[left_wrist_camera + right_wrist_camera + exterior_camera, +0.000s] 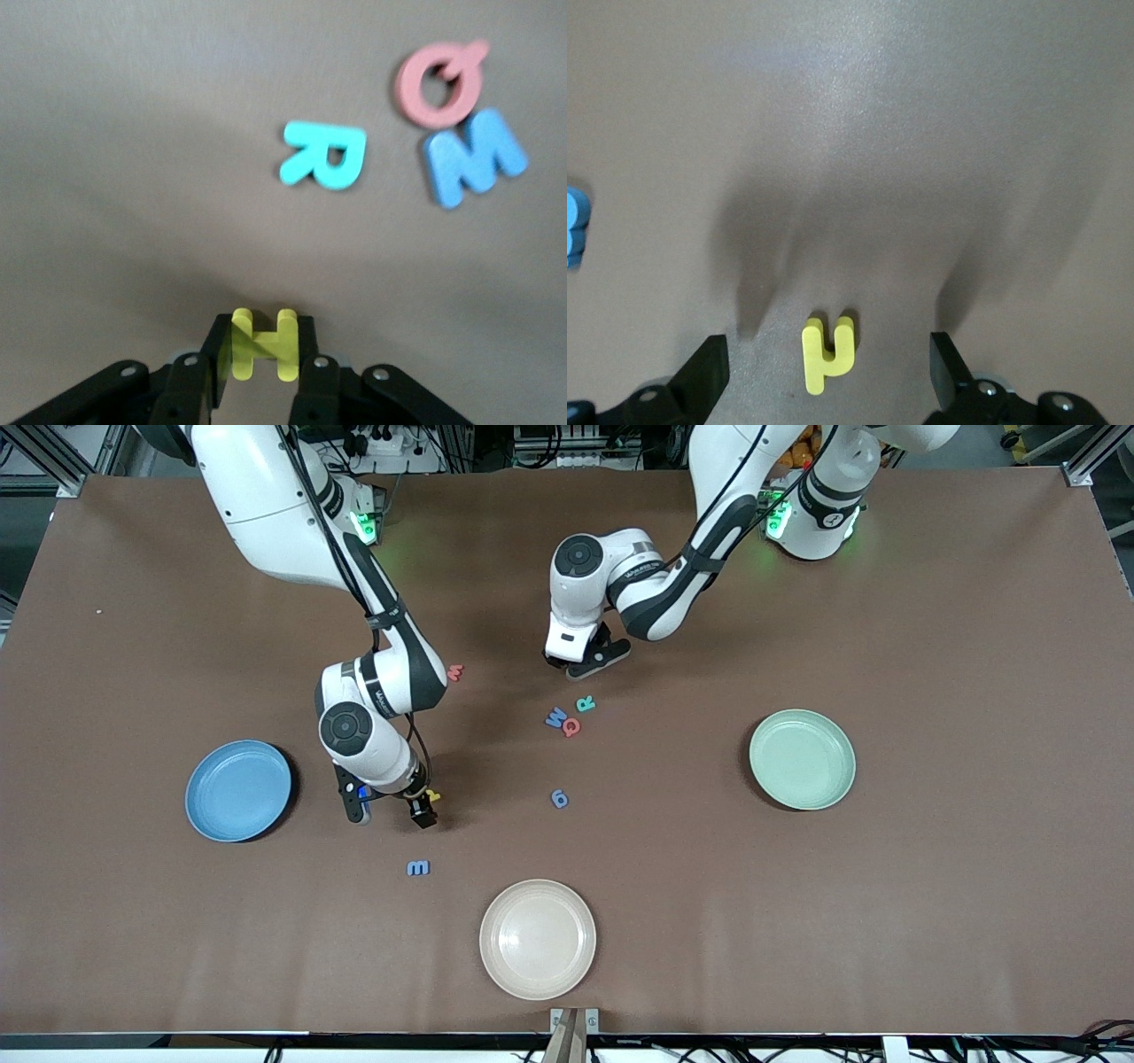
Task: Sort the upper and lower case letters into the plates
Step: 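Carry the yellow H with the left gripper over the green plate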
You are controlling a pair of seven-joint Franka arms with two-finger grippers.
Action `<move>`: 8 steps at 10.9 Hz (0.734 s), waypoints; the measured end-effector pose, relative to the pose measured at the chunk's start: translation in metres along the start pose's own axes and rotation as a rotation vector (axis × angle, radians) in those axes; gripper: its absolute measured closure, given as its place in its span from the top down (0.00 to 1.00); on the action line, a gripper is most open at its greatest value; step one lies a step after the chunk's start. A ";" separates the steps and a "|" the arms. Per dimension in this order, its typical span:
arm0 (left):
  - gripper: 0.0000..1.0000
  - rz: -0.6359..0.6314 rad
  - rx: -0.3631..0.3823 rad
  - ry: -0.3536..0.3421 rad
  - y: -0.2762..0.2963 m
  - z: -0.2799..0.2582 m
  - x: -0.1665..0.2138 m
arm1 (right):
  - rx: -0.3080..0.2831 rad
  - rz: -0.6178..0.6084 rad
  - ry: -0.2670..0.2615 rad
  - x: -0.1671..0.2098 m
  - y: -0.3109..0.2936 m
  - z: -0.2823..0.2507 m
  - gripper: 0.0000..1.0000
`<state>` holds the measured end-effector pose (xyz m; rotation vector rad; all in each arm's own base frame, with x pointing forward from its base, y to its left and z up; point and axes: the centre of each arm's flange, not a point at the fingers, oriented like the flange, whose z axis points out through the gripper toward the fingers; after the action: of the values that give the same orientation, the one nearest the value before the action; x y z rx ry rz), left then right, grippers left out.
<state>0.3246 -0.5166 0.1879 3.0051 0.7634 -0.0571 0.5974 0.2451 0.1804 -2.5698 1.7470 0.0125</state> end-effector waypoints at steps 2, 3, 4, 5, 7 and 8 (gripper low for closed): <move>0.33 0.017 -0.017 0.022 0.002 -0.026 0.024 | 0.000 -0.001 0.001 -0.002 0.000 0.002 1.00; 0.33 0.034 -0.017 0.031 0.001 -0.040 0.037 | 0.002 -0.002 0.002 -0.003 -0.001 0.004 1.00; 0.33 0.068 -0.005 0.033 -0.002 -0.055 0.053 | 0.007 -0.003 0.004 -0.004 -0.001 0.006 1.00; 0.33 0.114 0.016 0.026 -0.007 -0.068 0.072 | 0.008 -0.003 0.005 -0.004 -0.001 0.008 0.99; 0.33 0.241 0.067 -0.003 -0.030 -0.091 0.131 | 0.012 -0.003 0.005 -0.004 -0.002 0.008 0.73; 0.33 0.294 0.083 -0.013 -0.047 -0.102 0.168 | 0.017 -0.003 0.006 -0.004 -0.004 0.005 0.60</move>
<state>0.4528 -0.3904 0.2803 3.1558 0.3190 -0.1000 0.5995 0.2501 0.1753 -2.5633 1.7373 -0.0095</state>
